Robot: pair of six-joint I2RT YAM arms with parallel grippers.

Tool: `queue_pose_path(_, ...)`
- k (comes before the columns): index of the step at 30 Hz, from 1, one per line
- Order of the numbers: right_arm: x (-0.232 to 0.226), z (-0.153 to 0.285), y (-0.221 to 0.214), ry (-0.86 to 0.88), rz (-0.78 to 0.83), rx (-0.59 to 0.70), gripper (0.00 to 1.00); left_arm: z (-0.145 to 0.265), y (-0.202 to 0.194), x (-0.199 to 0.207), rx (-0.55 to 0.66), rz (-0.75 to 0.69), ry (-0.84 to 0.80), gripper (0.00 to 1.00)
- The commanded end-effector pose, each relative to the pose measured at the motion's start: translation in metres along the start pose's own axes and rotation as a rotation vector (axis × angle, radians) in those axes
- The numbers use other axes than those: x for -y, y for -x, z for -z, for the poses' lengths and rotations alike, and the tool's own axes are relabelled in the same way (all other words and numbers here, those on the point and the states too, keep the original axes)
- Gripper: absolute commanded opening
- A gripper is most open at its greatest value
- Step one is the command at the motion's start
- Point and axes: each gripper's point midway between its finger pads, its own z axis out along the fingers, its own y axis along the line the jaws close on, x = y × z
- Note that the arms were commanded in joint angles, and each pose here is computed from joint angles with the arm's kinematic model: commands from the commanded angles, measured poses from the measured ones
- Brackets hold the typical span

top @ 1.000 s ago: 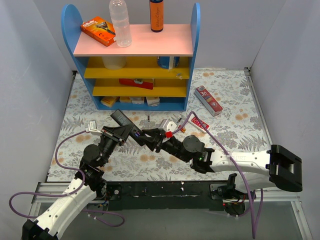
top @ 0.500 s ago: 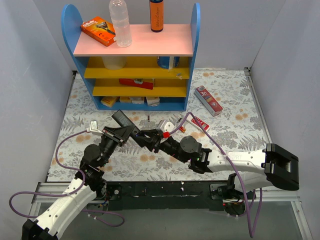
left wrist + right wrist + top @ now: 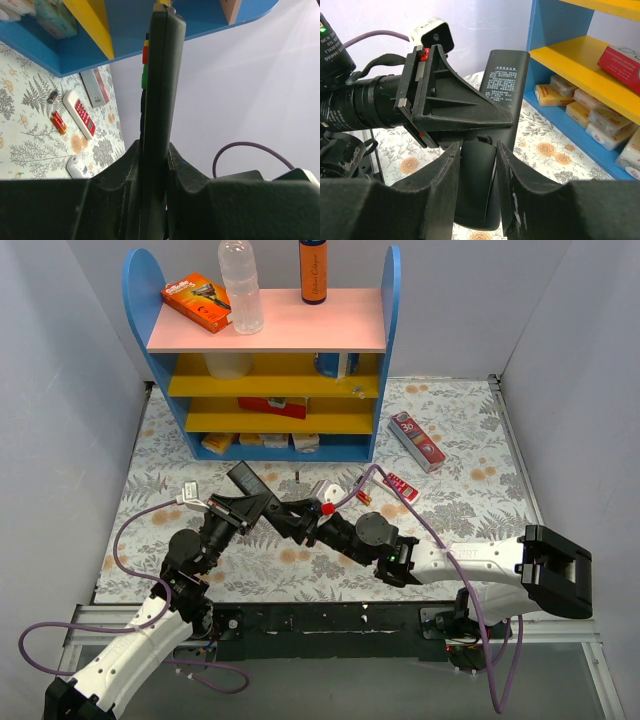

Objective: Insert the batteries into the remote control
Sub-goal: Load the battery cover into the remote control.

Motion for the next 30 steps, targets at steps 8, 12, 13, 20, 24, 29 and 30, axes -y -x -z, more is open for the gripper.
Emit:
queue_pose_path(8, 0.008, -0.005, -0.006, -0.040, 0.006, -0.026, 0.48, 0.002, 0.010, 0.035, 0.028, 0.188, -0.108, 0.00)
queue_pose_path(12, 0.006, -0.006, -0.001, -0.032, 0.004, -0.019, 0.52, 0.001, 0.009, 0.034, 0.025, 0.189, -0.107, 0.00)
queue_pose_path(13, 0.006, -0.006, 0.000, -0.032, 0.003, -0.017, 0.52, 0.001, 0.009, 0.034, 0.023, 0.189, -0.107, 0.00)
queue_pose_path(20, 0.010, -0.003, 0.018, -0.060, -0.033, -0.008, 0.59, 0.001, 0.005, 0.024, 0.013, 0.194, -0.093, 0.00)
queue_pose_path(24, 0.013, -0.001, 0.029, -0.073, -0.079, -0.013, 0.69, 0.002, 0.004, 0.023, 0.012, 0.203, -0.098, 0.00)
queue_pose_path(29, 0.011, -0.003, 0.047, -0.030, -0.206, -0.042, 0.78, 0.001, 0.006, 0.030, 0.015, 0.192, -0.121, 0.00)
queue_pose_path(30, 0.012, -0.002, 0.039, -0.008, -0.226, -0.092, 0.80, 0.001, 0.006, 0.030, 0.017, 0.192, -0.122, 0.00)
